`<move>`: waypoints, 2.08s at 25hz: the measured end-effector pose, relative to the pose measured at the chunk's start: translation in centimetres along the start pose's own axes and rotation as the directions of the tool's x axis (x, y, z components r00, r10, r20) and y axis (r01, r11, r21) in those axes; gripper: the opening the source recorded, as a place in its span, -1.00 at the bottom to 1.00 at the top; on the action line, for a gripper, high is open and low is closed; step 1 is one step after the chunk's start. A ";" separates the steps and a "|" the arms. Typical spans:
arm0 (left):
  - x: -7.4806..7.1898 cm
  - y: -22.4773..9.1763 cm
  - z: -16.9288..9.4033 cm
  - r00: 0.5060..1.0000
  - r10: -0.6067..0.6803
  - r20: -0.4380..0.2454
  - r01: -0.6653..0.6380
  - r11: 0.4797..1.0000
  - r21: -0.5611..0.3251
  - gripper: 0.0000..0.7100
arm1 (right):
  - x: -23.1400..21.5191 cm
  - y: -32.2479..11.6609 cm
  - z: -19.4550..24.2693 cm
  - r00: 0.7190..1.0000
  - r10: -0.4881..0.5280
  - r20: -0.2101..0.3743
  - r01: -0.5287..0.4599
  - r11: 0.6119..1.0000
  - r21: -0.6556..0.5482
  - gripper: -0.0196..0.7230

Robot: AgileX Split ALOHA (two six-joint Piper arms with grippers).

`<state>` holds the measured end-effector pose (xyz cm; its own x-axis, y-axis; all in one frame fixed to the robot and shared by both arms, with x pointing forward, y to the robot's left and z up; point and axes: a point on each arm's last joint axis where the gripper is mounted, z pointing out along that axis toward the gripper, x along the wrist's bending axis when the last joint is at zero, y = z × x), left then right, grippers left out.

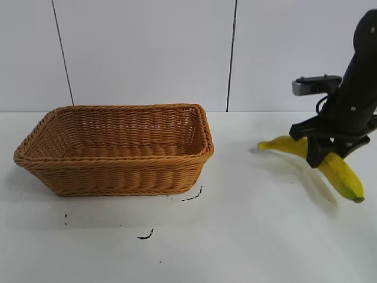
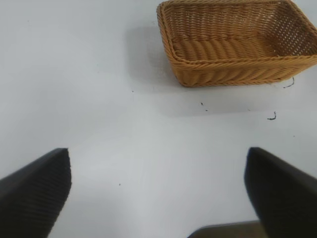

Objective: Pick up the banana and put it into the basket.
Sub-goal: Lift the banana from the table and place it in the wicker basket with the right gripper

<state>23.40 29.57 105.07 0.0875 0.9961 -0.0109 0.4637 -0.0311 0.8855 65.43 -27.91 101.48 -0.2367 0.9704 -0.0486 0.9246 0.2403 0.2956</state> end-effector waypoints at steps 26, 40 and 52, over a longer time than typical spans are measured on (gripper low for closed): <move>0.0 0.0 0.0 1.000 0.000 -0.001 0.000 1.000 0.000 0.94 | 25.7 7.2 -2.6 0.656 -0.747 0.109 0.714 0.568 -0.410 -0.13; 0.0 0.0 0.0 1.000 0.000 -0.001 0.000 1.000 0.000 0.94 | 30.0 6.3 8.1 0.525 -0.841 0.130 0.808 0.444 -0.388 -0.13; 0.0 0.0 0.0 1.000 0.000 -0.001 0.000 1.000 0.000 0.94 | 30.2 6.5 8.4 0.526 -0.837 0.153 0.803 0.429 -0.414 -0.13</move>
<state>23.40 29.58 105.07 0.0870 0.9962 -0.0100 0.4637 -0.0316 0.8854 66.82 3.19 93.91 -0.8525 0.3130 -0.4186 0.0830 0.8718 0.4828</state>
